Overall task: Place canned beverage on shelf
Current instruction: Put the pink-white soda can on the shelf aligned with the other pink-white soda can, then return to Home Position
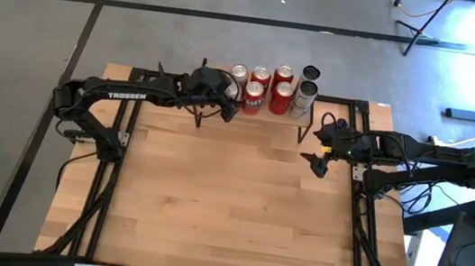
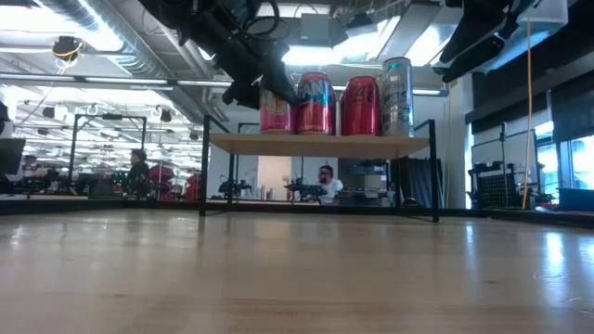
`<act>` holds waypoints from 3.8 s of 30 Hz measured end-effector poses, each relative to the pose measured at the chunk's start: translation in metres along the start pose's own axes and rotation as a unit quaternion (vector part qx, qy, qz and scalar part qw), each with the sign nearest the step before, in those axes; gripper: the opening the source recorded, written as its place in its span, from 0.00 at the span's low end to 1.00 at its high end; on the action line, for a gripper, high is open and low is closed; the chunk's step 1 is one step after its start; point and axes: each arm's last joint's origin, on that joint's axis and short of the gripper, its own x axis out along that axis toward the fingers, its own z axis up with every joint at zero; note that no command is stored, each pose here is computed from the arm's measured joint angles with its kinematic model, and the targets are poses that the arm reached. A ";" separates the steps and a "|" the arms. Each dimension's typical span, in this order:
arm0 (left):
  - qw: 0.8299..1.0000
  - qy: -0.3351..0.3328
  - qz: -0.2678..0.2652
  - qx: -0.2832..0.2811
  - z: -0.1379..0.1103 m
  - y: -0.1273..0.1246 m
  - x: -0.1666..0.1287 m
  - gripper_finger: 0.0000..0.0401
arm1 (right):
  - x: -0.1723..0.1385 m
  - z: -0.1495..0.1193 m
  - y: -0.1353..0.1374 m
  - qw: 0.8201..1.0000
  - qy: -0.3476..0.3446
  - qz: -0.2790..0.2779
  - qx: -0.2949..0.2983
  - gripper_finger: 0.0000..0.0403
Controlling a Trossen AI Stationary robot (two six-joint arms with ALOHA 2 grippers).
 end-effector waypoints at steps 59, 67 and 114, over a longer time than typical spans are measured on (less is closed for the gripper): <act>0.995 0.010 0.056 0.087 0.002 -0.003 -0.049 0.94 | 0.000 0.000 0.001 1.000 0.008 0.024 0.012 0.97; 0.996 0.006 -0.043 0.084 0.006 -0.011 -0.070 0.94 | 0.000 0.000 0.003 0.998 0.014 0.047 0.037 0.97; 0.917 -0.174 -0.338 0.121 -0.105 -0.027 -0.177 0.94 | -0.014 -0.082 -0.027 0.953 -0.236 0.188 0.033 0.06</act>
